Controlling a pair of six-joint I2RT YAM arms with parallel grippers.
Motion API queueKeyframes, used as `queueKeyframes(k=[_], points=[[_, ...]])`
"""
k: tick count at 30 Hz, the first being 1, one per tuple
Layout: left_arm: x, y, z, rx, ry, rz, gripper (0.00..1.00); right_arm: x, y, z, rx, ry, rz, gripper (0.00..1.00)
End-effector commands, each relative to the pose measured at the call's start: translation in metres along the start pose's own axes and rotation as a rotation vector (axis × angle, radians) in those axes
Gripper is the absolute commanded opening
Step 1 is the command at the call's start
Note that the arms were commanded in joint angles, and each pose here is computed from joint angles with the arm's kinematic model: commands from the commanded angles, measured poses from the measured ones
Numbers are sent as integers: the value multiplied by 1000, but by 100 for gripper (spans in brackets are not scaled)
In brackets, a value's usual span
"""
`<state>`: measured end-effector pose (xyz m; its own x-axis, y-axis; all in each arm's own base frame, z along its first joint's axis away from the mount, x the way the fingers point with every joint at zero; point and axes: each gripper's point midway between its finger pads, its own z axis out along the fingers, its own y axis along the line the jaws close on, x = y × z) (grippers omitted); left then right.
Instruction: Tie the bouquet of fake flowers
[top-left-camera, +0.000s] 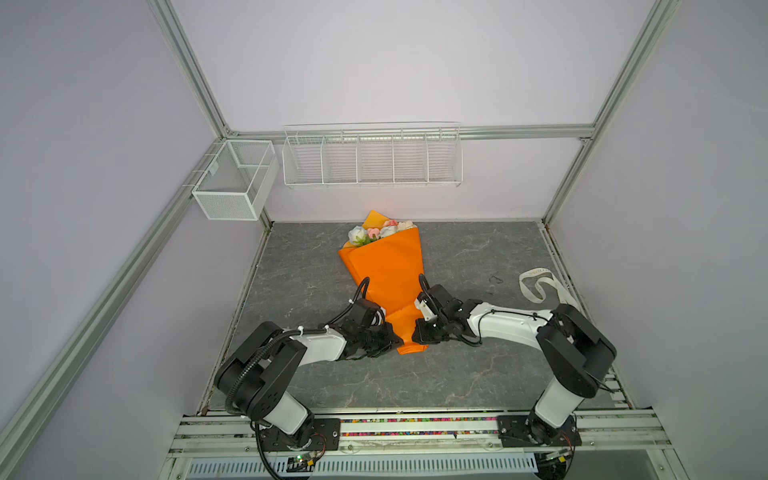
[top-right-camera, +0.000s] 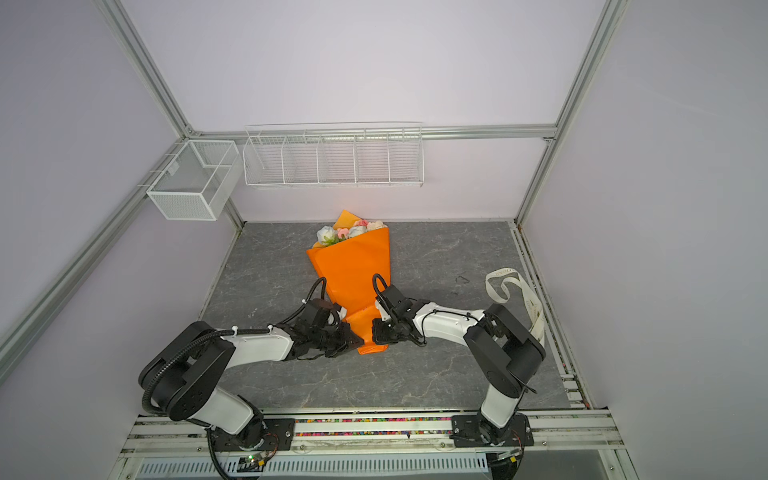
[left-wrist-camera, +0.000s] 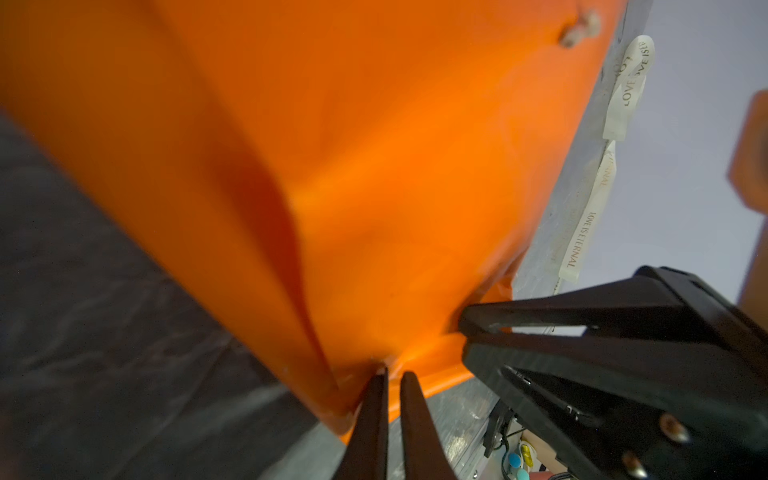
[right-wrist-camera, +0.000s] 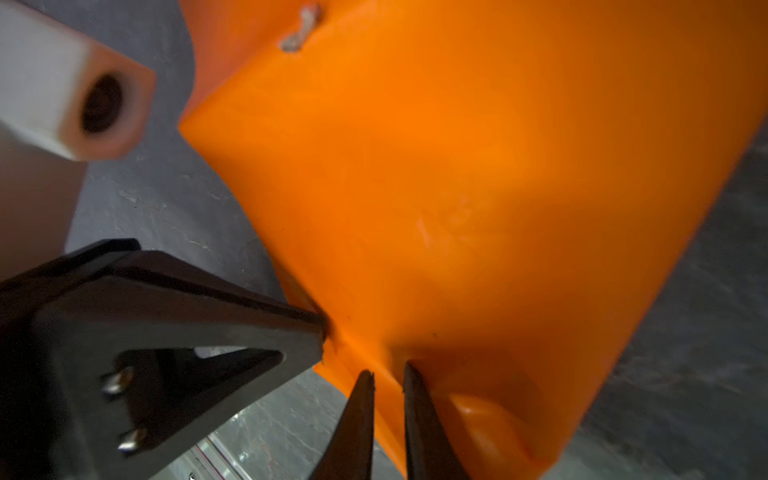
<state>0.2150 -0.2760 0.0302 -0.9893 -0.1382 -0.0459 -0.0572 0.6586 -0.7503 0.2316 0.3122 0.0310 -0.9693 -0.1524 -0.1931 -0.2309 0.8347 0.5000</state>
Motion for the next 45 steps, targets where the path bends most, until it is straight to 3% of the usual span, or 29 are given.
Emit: queueKeyframes(k=[1,9,17,22,31,36,41,45], points=[[-3,5,-1,-34,-15,11,10,4,-2,3,-22,-2,44,18],[-4,-2,6,4,16,17,10,-11,14,-41,-99,-78,30,21],[-4,-7,4,12,19,26,10,37,-35,-8,20,104,113,17],[-4,-6,5,3,27,28,9,57,-57,-4,92,136,136,17],[-2,-5,5,1,37,26,8,16,-26,-43,22,2,76,20],[0,-6,4,12,43,29,8,-6,-28,-38,38,-15,69,20],[0,-13,0,38,36,37,8,12,-62,-17,147,59,114,18],[-6,-38,-16,98,-10,59,9,28,-70,-12,154,96,124,17]])
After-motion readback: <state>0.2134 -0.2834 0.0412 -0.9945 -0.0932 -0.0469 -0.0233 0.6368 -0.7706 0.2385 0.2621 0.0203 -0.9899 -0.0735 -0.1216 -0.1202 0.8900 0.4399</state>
